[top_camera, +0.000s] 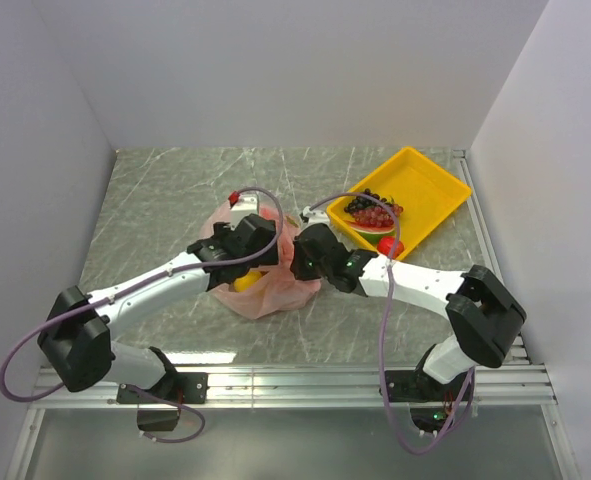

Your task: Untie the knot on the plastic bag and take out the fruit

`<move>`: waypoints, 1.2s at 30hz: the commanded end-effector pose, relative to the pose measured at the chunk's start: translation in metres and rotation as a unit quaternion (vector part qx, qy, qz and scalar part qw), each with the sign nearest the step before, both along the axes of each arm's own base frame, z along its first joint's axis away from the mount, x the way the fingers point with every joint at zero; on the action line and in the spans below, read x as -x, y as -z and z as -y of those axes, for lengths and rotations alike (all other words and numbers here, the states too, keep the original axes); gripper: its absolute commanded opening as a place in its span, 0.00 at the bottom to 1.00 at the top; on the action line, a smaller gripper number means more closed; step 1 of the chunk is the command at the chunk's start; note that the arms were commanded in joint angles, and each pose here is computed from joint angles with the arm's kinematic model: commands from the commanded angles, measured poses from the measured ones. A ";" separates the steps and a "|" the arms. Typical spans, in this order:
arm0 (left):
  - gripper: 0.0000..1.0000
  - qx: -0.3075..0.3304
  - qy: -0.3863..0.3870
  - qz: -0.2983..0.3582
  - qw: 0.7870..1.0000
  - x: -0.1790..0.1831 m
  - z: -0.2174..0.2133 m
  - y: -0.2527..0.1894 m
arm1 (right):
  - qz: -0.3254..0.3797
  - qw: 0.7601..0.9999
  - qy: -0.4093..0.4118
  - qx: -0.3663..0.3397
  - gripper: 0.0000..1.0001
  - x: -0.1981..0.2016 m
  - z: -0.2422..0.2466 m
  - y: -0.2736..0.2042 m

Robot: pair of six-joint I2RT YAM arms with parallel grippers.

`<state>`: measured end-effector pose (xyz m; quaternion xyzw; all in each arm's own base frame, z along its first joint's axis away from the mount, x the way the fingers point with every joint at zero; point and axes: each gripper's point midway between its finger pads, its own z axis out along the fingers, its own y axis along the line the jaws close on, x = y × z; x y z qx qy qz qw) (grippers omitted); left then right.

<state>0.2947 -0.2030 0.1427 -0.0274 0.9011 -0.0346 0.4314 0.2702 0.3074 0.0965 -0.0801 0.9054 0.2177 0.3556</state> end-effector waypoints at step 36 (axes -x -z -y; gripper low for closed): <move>0.94 0.262 -0.182 -0.043 0.947 -0.092 -0.096 0.049 | -0.073 0.996 0.043 0.035 0.00 0.053 0.055 0.072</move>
